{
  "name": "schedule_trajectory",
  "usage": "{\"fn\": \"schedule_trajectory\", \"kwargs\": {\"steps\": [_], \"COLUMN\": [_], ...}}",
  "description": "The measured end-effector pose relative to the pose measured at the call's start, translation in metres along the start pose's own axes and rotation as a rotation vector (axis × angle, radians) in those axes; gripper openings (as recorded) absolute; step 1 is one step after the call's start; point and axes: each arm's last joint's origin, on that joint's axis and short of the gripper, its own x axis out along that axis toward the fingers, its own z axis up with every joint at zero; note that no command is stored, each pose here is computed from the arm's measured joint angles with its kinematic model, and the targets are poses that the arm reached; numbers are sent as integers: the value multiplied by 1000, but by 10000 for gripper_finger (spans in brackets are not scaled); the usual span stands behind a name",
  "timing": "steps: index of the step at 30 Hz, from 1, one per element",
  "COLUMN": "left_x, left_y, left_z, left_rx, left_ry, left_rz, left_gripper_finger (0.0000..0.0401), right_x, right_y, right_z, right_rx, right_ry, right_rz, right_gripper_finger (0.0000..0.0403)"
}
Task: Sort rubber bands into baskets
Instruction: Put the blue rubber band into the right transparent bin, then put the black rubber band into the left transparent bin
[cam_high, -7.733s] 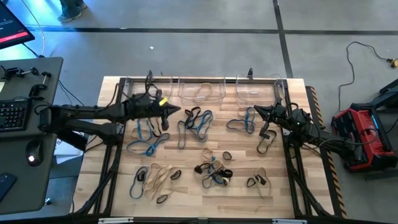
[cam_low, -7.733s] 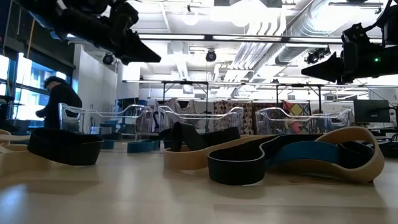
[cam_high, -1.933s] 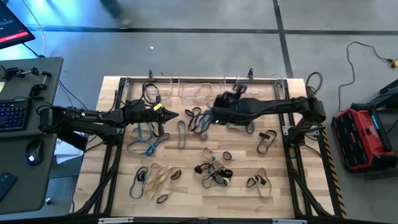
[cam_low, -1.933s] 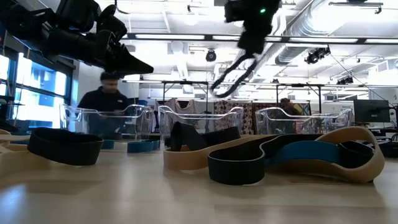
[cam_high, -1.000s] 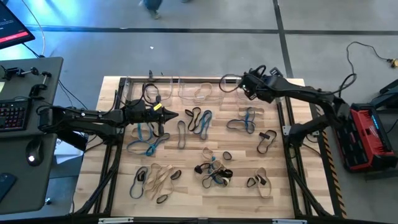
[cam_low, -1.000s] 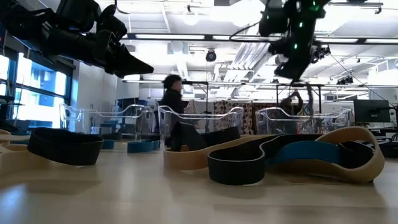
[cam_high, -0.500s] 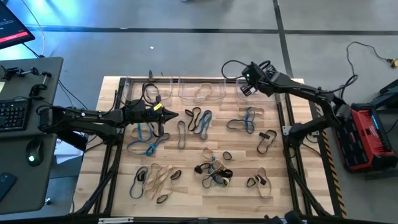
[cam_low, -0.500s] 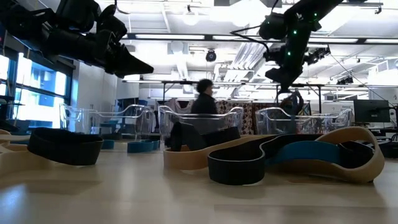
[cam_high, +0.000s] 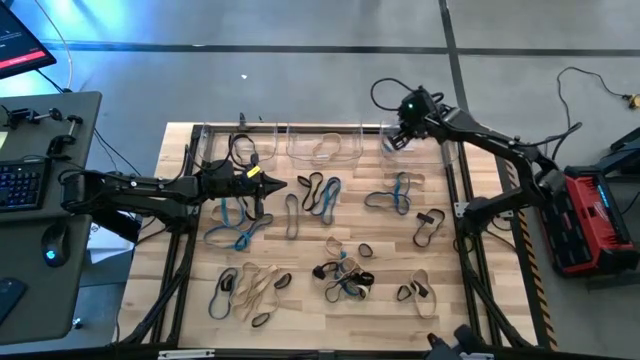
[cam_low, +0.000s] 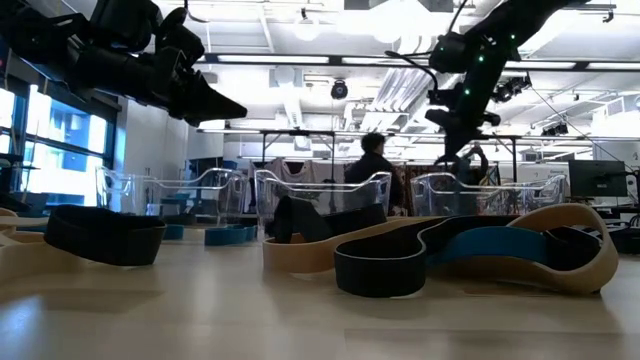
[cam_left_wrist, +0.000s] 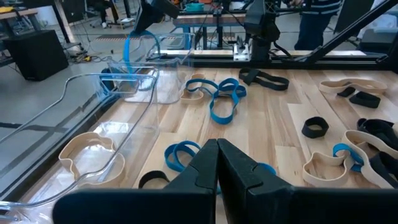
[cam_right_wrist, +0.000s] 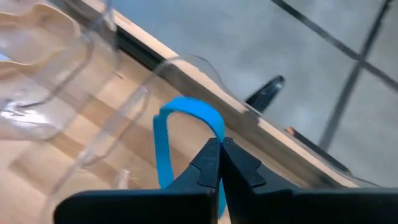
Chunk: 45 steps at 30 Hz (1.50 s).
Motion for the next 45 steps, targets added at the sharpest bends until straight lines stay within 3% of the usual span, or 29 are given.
{"fn": "schedule_trajectory", "kwargs": {"steps": [5,13,27,34,40,45], "left_x": [0,0,0,0,0,0], "left_y": [0,0,0,0,3,6], "left_z": [0,0,0,0,0,0], "left_rx": [10,12,42,54,76,55], "left_ry": [0,0,1,4,11,9], "left_rz": [0,0,7,12,65,83], "left_gripper_finger": [0,0,0,0,0,0], "right_x": [0,5,65,70,66,65], "right_y": [0,-8,-5,-4,-8,-8], "right_z": [0,-7,-21,-27,-33,-34], "right_rx": [8,28,-37,-49,-92,-80], "right_ry": [2,78,300,367,427,436], "right_rz": [9,-86,-261,-292,-381,-392], "right_gripper_finger": [0,0,0,1,33,78]}}
